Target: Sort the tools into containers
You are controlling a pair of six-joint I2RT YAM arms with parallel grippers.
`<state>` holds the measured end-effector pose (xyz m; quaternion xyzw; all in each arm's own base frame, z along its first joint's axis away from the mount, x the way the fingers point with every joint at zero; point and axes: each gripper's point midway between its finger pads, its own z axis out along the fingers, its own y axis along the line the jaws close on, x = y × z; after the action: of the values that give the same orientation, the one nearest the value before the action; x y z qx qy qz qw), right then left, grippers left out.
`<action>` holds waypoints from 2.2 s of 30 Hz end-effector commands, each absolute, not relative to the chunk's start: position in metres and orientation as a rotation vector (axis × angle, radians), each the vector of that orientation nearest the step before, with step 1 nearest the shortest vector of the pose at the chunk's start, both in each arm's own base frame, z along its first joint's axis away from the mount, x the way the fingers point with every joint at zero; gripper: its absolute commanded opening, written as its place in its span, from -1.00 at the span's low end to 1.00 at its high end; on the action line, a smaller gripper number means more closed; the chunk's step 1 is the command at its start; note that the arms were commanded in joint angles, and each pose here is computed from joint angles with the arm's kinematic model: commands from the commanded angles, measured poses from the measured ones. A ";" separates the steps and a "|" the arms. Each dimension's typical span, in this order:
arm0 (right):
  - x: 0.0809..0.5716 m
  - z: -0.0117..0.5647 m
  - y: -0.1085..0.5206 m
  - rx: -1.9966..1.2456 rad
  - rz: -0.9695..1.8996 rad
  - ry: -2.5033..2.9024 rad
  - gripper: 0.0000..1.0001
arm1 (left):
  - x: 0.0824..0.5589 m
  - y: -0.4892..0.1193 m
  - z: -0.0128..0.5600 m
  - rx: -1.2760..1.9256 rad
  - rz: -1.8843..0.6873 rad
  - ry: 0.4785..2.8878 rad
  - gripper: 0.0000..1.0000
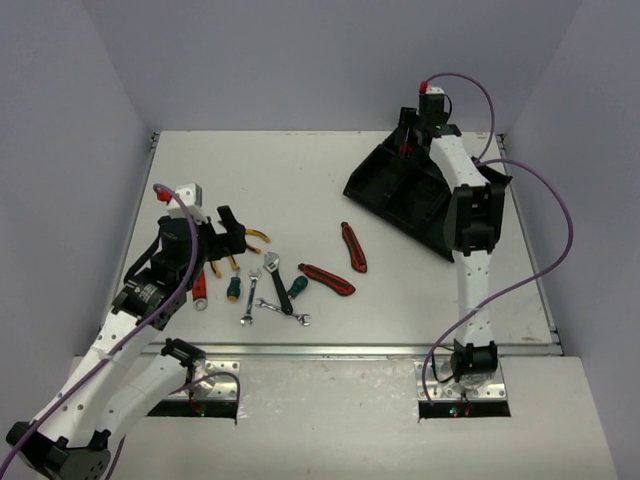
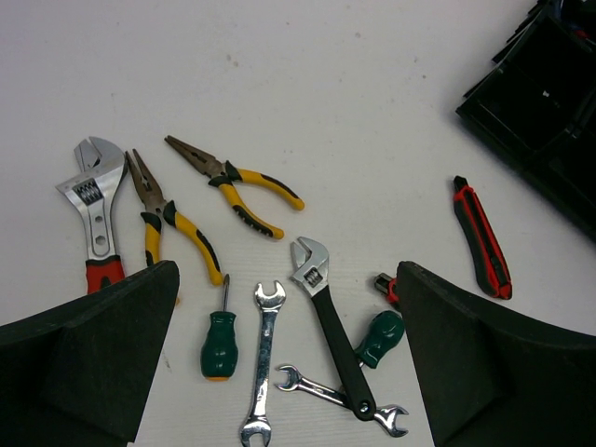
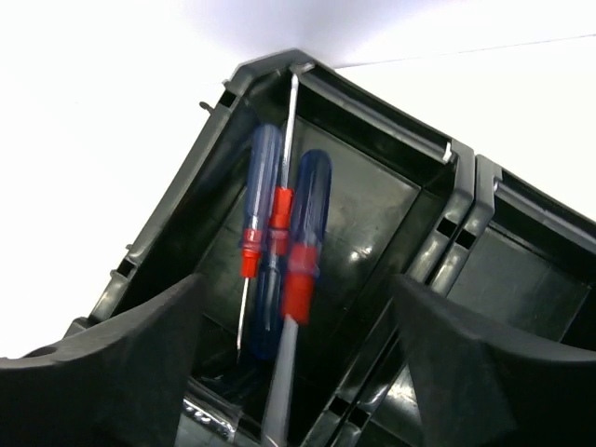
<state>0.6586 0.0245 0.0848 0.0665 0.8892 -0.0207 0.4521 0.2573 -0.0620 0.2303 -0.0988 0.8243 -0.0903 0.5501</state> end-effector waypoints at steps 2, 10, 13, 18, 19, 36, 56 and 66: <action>0.665 0.211 0.031 0.168 0.028 1.970 0.68 | 0.263 -0.067 0.244 -0.216 -0.241 1.903 1.00; 0.592 0.297 0.080 0.112 0.214 1.966 0.98 | 0.262 -0.063 0.248 -0.231 -0.232 1.886 1.00; 0.536 0.269 0.124 0.007 0.140 2.112 0.98 | 0.262 -0.054 0.248 -0.284 -0.194 1.878 1.00; 0.458 0.211 0.197 -0.227 -0.071 2.230 0.98 | 0.260 -0.024 0.251 -0.454 -0.070 1.841 1.00; 0.441 0.199 0.218 -0.279 -0.067 2.248 0.98 | 0.259 -0.018 0.252 -0.490 -0.046 1.829 1.00; 0.323 0.080 0.337 -0.096 0.137 2.570 0.97 | 0.254 0.000 0.251 -0.601 0.024 1.799 1.00; 0.262 0.143 0.240 -0.204 0.183 2.366 0.95 | 0.247 -0.058 0.084 -0.854 -0.027 2.444 1.00; 0.252 0.141 0.223 -0.203 0.210 2.333 0.94 | 0.227 -0.057 0.025 -0.882 -0.001 2.529 0.62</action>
<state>0.2429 0.2228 0.1327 -0.0867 0.9259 0.0795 0.3591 0.2143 -0.0567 0.0290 -0.2973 0.9309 0.0113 0.2118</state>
